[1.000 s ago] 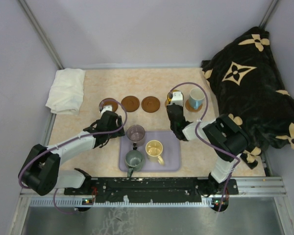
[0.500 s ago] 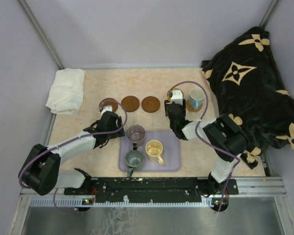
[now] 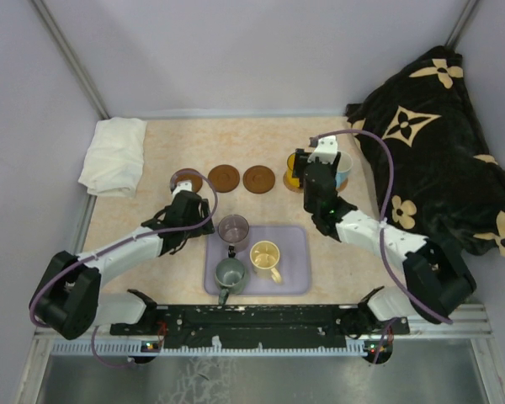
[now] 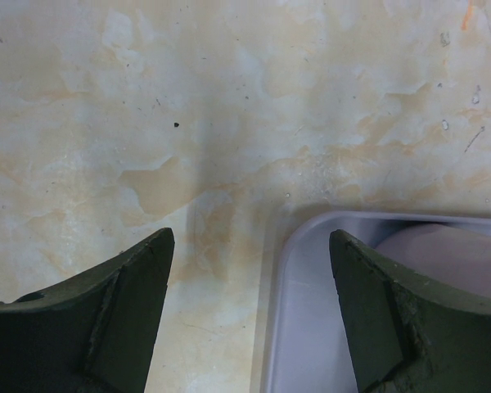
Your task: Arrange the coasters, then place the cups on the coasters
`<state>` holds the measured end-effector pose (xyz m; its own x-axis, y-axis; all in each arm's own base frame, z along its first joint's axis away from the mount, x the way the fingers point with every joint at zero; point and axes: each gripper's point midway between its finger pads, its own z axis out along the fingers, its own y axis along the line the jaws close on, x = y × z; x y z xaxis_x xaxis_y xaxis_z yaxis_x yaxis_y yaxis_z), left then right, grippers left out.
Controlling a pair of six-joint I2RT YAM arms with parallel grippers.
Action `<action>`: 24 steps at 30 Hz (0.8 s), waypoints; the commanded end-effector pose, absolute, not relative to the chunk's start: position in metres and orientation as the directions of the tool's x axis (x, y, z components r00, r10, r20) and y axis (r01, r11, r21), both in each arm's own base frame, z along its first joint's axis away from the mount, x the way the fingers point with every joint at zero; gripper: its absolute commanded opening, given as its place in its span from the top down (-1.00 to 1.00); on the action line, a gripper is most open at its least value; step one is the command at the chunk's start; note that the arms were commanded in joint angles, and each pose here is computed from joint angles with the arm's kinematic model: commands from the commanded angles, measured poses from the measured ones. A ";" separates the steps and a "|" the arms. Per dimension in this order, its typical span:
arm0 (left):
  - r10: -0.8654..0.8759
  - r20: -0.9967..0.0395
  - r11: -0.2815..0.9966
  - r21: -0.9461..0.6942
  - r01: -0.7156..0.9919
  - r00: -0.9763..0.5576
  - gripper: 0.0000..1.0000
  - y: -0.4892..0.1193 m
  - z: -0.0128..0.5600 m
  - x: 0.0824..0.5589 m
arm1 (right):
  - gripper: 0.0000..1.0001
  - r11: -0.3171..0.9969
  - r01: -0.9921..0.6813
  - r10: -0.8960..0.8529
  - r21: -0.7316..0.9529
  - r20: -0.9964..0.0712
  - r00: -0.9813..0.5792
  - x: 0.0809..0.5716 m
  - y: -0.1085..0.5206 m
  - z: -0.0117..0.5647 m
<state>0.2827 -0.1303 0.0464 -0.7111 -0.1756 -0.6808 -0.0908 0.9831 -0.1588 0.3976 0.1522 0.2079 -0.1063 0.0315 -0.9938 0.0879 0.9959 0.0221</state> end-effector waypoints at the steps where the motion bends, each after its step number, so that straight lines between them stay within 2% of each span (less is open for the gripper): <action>1: -0.197 -0.708 0.978 -0.191 -0.085 -0.679 -0.66 -0.131 0.063 0.288 | -0.26 0.989 0.122 0.085 0.079 -0.996 -0.038 0.383 0.143 0.263; 6: -0.210 -0.714 0.975 -0.201 -0.091 -0.668 -0.67 -0.128 0.067 0.283 | -0.20 0.995 0.087 0.062 0.056 -0.996 -0.071 0.346 0.151 0.265; 15: -0.221 -0.708 0.972 -0.216 -0.092 -0.670 -0.68 -0.125 0.067 0.275 | 0.10 0.991 -0.063 0.097 0.120 -0.952 -0.289 0.249 0.180 0.217; 24: -0.236 -0.705 0.968 -0.227 -0.103 -0.669 -0.68 -0.125 0.069 0.274 | 0.16 0.956 -0.268 -0.042 0.119 -0.850 -0.525 0.177 0.213 0.164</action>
